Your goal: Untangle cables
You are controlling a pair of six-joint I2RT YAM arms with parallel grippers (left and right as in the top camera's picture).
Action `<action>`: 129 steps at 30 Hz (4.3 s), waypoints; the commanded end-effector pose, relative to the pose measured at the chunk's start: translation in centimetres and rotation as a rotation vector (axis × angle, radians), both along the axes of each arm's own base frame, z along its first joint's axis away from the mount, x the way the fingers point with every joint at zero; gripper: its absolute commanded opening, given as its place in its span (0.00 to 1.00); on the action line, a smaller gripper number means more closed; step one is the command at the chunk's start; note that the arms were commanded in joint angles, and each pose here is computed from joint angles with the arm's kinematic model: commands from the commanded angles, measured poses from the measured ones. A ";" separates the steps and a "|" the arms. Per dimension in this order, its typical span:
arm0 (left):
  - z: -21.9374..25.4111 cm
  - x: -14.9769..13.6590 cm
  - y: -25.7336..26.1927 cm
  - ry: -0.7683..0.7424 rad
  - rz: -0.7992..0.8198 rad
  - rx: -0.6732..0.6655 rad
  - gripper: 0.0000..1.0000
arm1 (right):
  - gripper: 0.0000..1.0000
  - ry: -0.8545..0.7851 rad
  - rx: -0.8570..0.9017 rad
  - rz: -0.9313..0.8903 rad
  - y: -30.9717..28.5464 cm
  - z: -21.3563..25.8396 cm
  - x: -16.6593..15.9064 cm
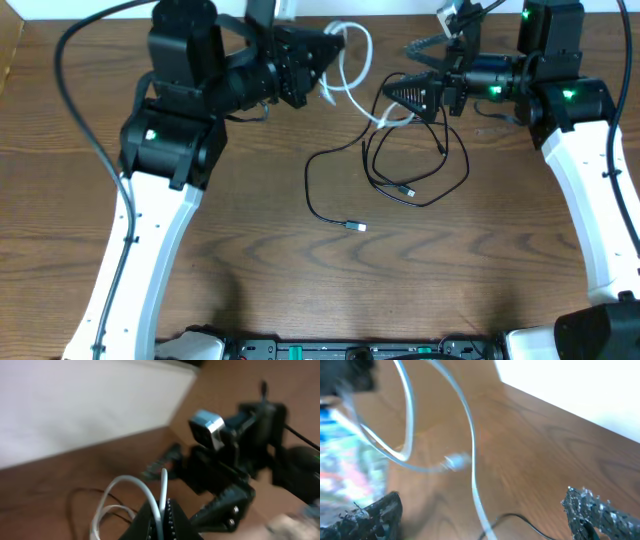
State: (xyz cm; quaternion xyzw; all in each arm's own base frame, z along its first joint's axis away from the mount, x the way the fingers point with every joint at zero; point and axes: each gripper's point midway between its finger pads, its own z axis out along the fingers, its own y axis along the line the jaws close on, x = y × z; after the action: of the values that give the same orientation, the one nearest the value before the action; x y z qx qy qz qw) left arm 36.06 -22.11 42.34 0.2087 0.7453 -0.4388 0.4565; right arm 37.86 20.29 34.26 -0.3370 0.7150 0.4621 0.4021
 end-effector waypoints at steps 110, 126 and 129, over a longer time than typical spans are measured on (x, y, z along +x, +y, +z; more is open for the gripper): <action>-19.0 3.5 -1.2 0.434 0.101 0.358 0.84 | 0.99 0.879 -0.155 -0.967 -31.3 -18.8 10.7; -36.4 2.6 5.2 0.663 0.089 0.944 0.79 | 0.97 0.850 -0.468 -0.765 -21.7 -21.1 9.4; -37.7 1.6 5.6 0.721 0.068 0.974 0.79 | 0.97 0.845 -0.481 -0.748 -21.7 -21.2 9.2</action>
State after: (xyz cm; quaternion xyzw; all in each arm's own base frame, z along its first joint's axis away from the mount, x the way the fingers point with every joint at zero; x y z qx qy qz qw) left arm 38.51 -17.66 6.68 0.2006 0.9713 -0.1037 0.0747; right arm 47.27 -1.33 13.02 0.0911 0.9634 0.2168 0.1290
